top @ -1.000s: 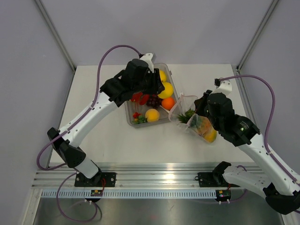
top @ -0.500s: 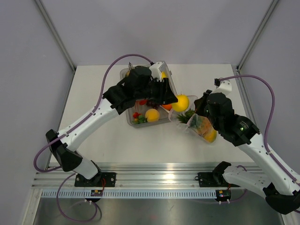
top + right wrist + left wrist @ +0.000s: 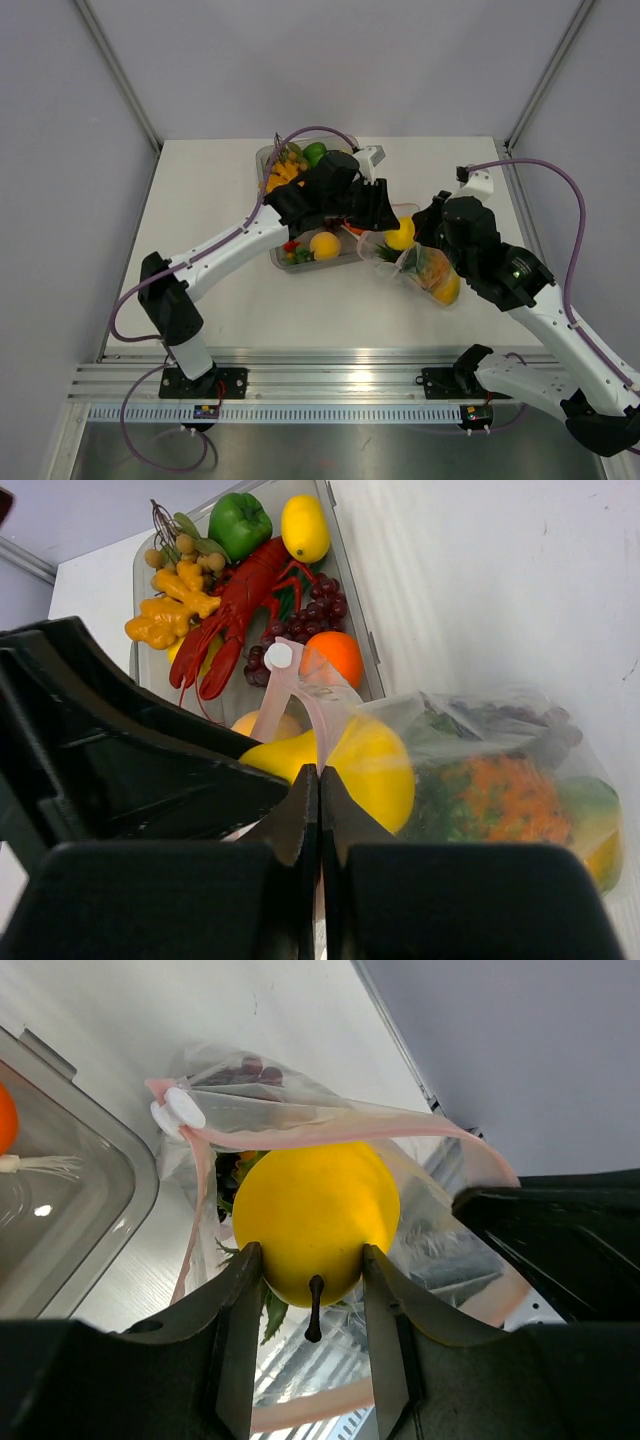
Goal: Place the food in the zip-top bag and seal the zipper
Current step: Place the fake fruit in the zipper food storage bag.
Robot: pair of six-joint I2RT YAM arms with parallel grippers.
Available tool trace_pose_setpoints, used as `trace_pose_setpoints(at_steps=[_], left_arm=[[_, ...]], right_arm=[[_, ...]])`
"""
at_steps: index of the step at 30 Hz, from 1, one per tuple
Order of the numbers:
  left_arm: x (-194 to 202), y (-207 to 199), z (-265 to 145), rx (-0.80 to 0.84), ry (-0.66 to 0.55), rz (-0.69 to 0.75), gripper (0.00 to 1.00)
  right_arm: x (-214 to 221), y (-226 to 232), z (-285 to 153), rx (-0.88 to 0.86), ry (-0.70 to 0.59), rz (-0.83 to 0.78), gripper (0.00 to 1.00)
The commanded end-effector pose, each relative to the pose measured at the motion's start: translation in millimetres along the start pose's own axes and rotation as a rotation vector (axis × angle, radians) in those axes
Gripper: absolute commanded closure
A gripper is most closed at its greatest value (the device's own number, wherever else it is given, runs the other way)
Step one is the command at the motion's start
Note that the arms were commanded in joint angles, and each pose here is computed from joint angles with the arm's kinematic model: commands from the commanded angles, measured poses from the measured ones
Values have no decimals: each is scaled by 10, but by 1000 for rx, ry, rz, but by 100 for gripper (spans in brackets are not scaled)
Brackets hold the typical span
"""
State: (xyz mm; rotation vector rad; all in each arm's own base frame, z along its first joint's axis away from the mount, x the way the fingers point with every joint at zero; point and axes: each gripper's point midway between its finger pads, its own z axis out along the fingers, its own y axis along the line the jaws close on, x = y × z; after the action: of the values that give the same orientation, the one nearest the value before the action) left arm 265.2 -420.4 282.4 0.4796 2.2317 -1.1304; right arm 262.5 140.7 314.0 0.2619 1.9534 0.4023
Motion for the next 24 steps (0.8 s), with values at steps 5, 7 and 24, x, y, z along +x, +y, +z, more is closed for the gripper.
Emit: trace_pose_setpoints(at_steps=[5,7,24], left_arm=[[-349,-150,148,-3,-182,29,100],[-308,-65,254,-43,-182,39,100],[-74,-206,-772,-42,-140,182,39]], right_arm=[[-325,243,-108,-91,-78,84,100],[-317,235,-101,-88,-77,84,100],[-210,94,-94,-48,-72,74,100]])
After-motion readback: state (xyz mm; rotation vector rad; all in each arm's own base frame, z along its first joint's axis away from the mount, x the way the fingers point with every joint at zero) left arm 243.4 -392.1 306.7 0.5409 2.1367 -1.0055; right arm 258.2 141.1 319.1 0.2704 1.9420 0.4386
